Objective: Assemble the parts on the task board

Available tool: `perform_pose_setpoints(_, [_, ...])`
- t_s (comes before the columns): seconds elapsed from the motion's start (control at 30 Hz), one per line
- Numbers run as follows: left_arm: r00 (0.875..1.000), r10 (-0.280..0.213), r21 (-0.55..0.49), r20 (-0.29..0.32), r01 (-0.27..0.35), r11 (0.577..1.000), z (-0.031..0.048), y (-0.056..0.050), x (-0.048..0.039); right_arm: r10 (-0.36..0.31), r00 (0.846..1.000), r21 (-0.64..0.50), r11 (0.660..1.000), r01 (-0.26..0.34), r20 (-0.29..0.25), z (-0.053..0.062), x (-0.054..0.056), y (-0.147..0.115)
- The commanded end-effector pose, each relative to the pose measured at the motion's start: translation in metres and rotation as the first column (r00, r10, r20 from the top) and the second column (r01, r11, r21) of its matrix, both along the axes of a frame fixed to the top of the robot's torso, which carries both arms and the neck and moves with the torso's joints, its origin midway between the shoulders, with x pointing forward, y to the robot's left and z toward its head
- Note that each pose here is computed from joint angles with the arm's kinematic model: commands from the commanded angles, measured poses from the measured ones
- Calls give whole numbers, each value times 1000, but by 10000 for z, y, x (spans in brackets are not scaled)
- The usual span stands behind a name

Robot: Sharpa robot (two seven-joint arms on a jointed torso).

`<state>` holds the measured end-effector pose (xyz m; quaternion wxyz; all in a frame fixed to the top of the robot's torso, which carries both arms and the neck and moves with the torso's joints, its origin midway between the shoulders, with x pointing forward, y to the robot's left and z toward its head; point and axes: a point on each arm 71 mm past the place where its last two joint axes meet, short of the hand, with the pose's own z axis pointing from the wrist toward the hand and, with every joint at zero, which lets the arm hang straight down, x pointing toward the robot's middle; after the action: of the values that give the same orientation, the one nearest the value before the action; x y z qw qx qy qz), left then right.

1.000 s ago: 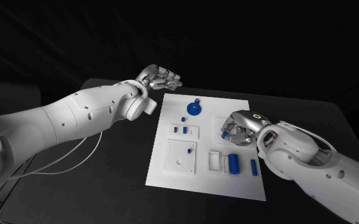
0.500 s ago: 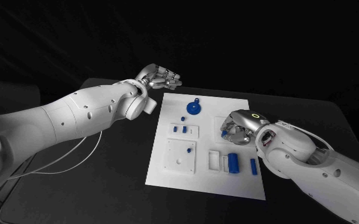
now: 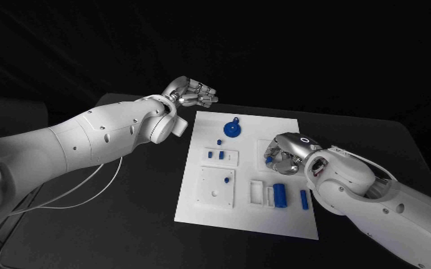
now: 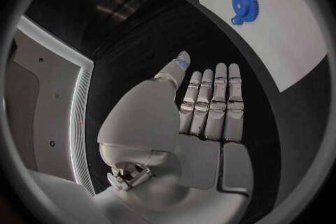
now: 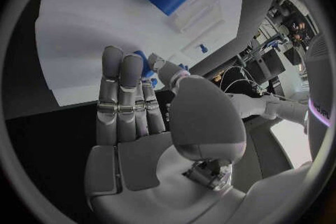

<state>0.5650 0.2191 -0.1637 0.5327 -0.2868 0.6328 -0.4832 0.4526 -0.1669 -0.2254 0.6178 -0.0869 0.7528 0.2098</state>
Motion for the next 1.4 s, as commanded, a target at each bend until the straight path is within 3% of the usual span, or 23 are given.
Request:
perform_pose_setpoints(0.03, [1000,-14,-11,1,14,1000,8,-18,-3,13,1000,1,1000,-13,17,-12,-25,39])
perform_pose_setpoints(0.53, [1000,-9,-11,0,9,1000,8,9,-3,7,989,59,998,-16,146,121,-51,91])
perform_pose_setpoints(0.7, [1000,-5,-12,-1,5,1000,6,26,3,7,984,105,994,-27,178,220,-76,119])
perform_pose_setpoints(1.13, [1000,3,-15,-3,-3,1000,2,43,21,60,986,240,966,-96,154,459,-206,312])
perform_pose_setpoints(1.4, [1000,1,-16,-3,-1,1000,0,19,29,127,982,261,952,-160,138,390,-322,578])
